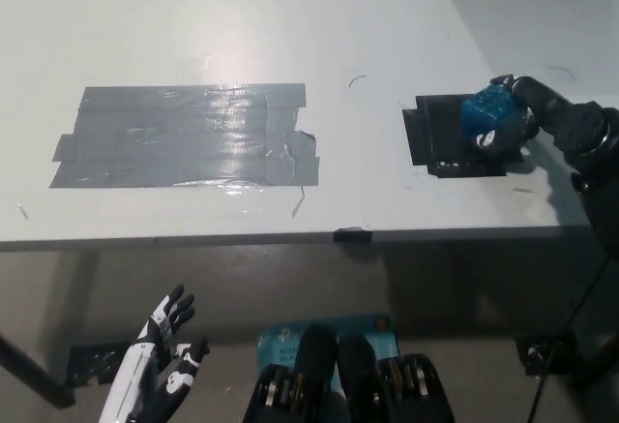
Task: A person hands a rubik's cube to the robot and rhe robot picks it up with its right hand and places it on the black spot on the desk infron tof it
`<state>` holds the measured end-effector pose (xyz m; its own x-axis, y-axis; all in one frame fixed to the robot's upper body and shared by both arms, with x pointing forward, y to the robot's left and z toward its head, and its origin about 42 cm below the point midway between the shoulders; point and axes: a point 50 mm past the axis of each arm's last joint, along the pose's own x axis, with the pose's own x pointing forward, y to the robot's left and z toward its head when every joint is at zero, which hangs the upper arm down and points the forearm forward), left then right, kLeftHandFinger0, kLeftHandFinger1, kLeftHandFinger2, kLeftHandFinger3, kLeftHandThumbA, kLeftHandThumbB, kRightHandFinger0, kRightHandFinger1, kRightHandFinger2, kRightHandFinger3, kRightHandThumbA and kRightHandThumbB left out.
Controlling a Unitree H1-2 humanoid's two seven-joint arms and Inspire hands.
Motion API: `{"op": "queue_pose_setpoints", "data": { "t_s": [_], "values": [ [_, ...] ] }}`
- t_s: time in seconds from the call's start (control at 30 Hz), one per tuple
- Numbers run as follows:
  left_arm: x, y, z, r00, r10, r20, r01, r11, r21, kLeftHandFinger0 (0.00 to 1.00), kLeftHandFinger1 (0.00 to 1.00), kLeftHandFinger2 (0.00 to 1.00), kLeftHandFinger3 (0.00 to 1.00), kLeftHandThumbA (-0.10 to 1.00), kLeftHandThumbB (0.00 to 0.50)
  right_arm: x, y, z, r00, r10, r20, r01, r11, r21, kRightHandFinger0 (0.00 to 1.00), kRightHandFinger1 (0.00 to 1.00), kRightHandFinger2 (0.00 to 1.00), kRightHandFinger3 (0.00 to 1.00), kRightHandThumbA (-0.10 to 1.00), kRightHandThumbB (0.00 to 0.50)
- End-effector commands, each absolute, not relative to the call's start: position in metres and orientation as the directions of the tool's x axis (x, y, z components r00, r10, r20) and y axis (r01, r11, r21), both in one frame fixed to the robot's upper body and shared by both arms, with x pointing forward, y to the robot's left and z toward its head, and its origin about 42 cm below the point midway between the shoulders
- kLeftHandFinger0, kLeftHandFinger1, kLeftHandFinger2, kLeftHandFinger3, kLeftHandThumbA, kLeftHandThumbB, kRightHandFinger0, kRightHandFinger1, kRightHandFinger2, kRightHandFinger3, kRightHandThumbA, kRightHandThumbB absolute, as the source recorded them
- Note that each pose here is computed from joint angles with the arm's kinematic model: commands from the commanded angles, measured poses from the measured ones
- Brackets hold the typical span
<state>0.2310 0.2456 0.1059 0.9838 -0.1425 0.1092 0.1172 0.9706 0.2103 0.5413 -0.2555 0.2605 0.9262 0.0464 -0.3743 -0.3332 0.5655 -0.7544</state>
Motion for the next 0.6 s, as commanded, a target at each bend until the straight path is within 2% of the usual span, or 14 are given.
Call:
{"op": "queue_pose_setpoints", "data": {
  "t_s": [0.0,0.07,0.1,0.2,0.3,0.4,0.47,0.57],
  "values": [
    [0.235,0.247,0.118,0.971,-0.179,0.156,0.141,0.963,0.228,0.68,0.96,1.0,1.0,0.68,0.276,0.551,-0.251,0.337,0.971,0.114,-0.21,-0.238,0.542,-0.806,1.0,1.0,1.0,1.0,0.77,0.499],
    [0.235,0.247,0.118,0.971,-0.18,0.158,0.14,0.962,0.234,0.67,0.96,1.0,1.0,0.69,0.275,0.547,-0.246,0.361,0.983,0.138,-0.119,-0.175,0.535,-0.827,1.0,1.0,1.0,1.0,0.89,0.5],
    [0.235,0.247,0.119,0.971,-0.181,0.158,0.141,0.962,0.235,0.68,0.95,1.0,1.0,0.69,0.269,0.545,-0.243,0.371,0.987,0.136,-0.087,-0.148,0.547,-0.824,1.0,1.0,1.0,1.0,0.9,0.5],
    [0.237,0.247,0.12,0.97,-0.185,0.16,0.144,0.96,0.238,0.68,0.94,1.0,1.0,0.67,0.269,0.539,-0.239,0.399,0.981,0.192,0.01,-0.112,0.612,-0.783,1.0,1.0,1.0,1.0,0.89,0.472],
    [0.238,0.247,0.12,0.971,-0.185,0.154,0.146,0.961,0.234,0.68,0.95,1.0,1.0,0.67,0.283,0.534,-0.237,0.424,0.969,0.236,0.07,-0.099,0.632,-0.769,1.0,1.0,1.0,1.0,0.91,0.488],
    [0.237,0.248,0.119,0.971,-0.186,0.149,0.148,0.96,0.236,0.69,0.95,1.0,1.0,0.67,0.29,0.534,-0.238,0.429,0.968,0.24,0.067,-0.104,0.634,-0.766,1.0,1.0,1.0,1.0,0.92,0.5],
    [0.236,0.248,0.12,0.971,-0.189,0.147,0.149,0.957,0.247,0.69,0.95,1.0,1.0,0.67,0.297,0.535,-0.241,0.427,0.97,0.235,0.059,-0.111,0.648,-0.753,1.0,1.0,1.0,1.0,0.86,0.499],
    [0.235,0.248,0.119,0.97,-0.192,0.147,0.152,0.957,0.247,0.7,0.95,1.0,1.0,0.67,0.302,0.532,-0.244,0.423,0.97,0.235,0.057,-0.119,0.669,-0.734,1.0,1.0,1.0,1.0,0.81,0.468]
  ]
}}
